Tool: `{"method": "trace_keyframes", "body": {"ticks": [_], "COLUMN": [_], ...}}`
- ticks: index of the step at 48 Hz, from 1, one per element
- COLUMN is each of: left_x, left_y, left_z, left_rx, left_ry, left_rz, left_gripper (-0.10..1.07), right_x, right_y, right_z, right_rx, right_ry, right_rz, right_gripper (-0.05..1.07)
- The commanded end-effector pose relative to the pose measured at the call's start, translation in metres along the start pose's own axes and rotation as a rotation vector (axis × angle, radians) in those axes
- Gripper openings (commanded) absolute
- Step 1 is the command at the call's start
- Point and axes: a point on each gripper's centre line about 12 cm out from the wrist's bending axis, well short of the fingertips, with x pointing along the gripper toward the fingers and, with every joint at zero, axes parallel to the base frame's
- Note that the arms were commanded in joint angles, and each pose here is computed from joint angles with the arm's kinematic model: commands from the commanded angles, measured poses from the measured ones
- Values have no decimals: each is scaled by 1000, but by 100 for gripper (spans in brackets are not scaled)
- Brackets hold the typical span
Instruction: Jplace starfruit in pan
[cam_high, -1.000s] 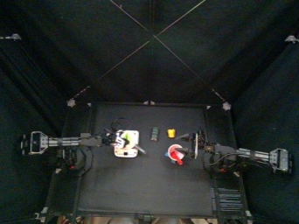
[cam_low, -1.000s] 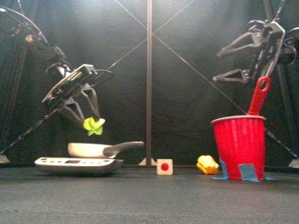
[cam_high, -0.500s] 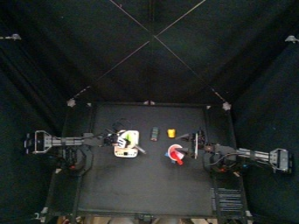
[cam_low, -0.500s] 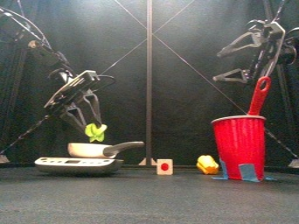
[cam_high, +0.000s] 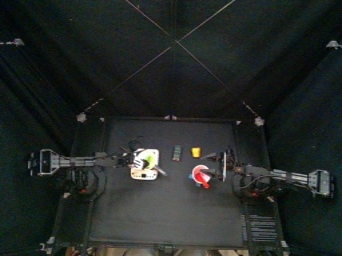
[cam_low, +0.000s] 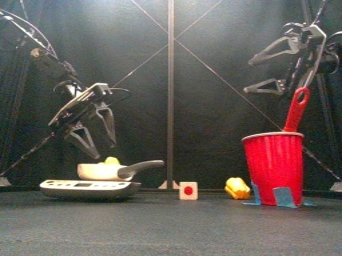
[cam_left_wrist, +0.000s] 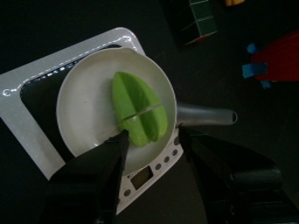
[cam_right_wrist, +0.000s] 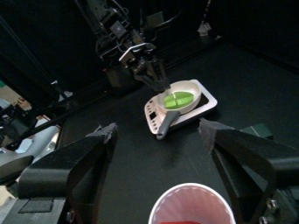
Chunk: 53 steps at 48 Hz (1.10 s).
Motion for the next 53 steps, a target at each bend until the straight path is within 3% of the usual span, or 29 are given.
{"method": "trace_keyframes", "body": {"ticks": [1,25,53], "left_x": [-1,-11,-10], "left_y": [-4,-9,-9], "left_z": [5,9,7], "left_rx": [0,9,13], "left_ry": [-15,-45,-41], "left_rz": [-13,-59,-57], "left_gripper": [87,87,87], "right_x": [1,2,2], "right_y": [0,0,0], "right_z": [4,3,3], "right_rx": [0,4,4], "right_ry": [-10,-10,-10], "right_rz": [2,1,1], "right_gripper": [104,104,104]}}
